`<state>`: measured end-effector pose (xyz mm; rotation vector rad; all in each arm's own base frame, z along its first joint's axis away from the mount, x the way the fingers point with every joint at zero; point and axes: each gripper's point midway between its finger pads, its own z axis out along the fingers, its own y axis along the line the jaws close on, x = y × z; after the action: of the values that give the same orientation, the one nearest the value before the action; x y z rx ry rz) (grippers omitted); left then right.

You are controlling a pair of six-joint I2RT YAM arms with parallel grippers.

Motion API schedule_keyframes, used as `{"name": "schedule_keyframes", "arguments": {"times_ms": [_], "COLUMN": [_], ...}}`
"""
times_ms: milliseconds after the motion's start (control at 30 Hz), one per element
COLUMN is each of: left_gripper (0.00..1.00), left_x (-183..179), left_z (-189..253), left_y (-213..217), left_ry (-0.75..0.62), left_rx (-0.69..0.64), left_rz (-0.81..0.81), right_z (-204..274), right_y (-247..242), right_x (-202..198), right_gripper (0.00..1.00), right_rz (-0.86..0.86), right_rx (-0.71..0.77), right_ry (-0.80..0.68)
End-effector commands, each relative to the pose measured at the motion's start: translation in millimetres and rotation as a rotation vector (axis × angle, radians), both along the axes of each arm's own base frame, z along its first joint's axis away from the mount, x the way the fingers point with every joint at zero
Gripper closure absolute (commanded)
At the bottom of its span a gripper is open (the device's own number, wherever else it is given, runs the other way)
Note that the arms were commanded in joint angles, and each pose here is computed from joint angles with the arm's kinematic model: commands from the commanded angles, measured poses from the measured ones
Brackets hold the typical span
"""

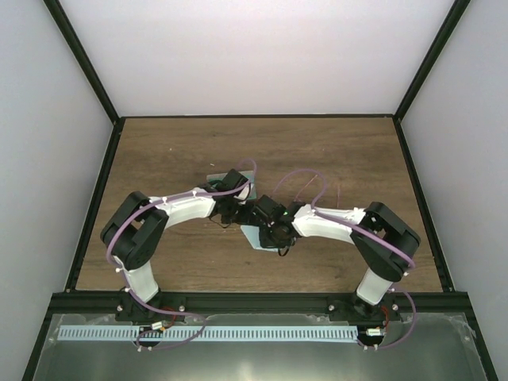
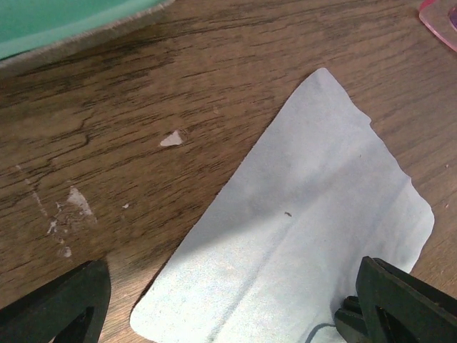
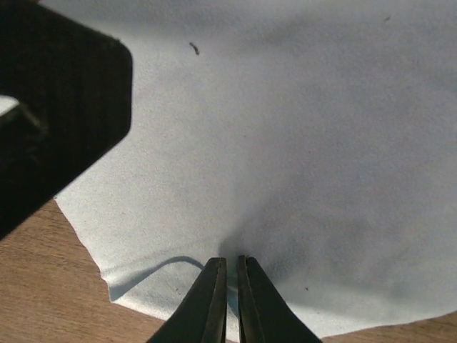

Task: Organize the sunglasses
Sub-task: Adjust the glasses cleaning cloth at the center of the board.

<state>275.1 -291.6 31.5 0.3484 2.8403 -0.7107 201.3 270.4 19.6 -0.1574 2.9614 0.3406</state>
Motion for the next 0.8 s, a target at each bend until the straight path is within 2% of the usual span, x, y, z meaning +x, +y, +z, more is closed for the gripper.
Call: {"name": "schedule_keyframes", "arguments": {"times_ms": [0, 200, 333, 433, 633, 767], "left_gripper": [0.04, 0.05, 0.3, 0.61, 0.83, 0.95], "left_x": [-26, -19, -11, -7, 4, 2], "left_z": [-46, -30, -7, 12, 41, 46], "left_y": [12, 16, 25, 25, 18, 7], "left_ry": [0.137, 0.073, -0.012, -0.06, -0.128, -0.112], "left_rx": [0.093, 0.091, 0.101, 0.077, 0.016, -0.034], "left_rz": [0.017, 0.037, 0.067, 0.086, 0.103, 0.071], "right_z": [8, 13, 15, 17, 17, 25], "right_y": [17, 17, 17, 17, 17, 12], "right_x": [-34, -35, -35, -34, -34, -28], "right_gripper": [0.94, 0.94, 0.94, 0.94, 0.95, 0.94], "right_rz": [0.126, 0.123, 0.114, 0.112, 0.112, 0.09], "right_rx": [0.037, 0.04, 0.051, 0.061, 0.066, 0.057], "right_ry": [0.046, 0.03, 0.022, 0.013, 0.008, -0.029]}}
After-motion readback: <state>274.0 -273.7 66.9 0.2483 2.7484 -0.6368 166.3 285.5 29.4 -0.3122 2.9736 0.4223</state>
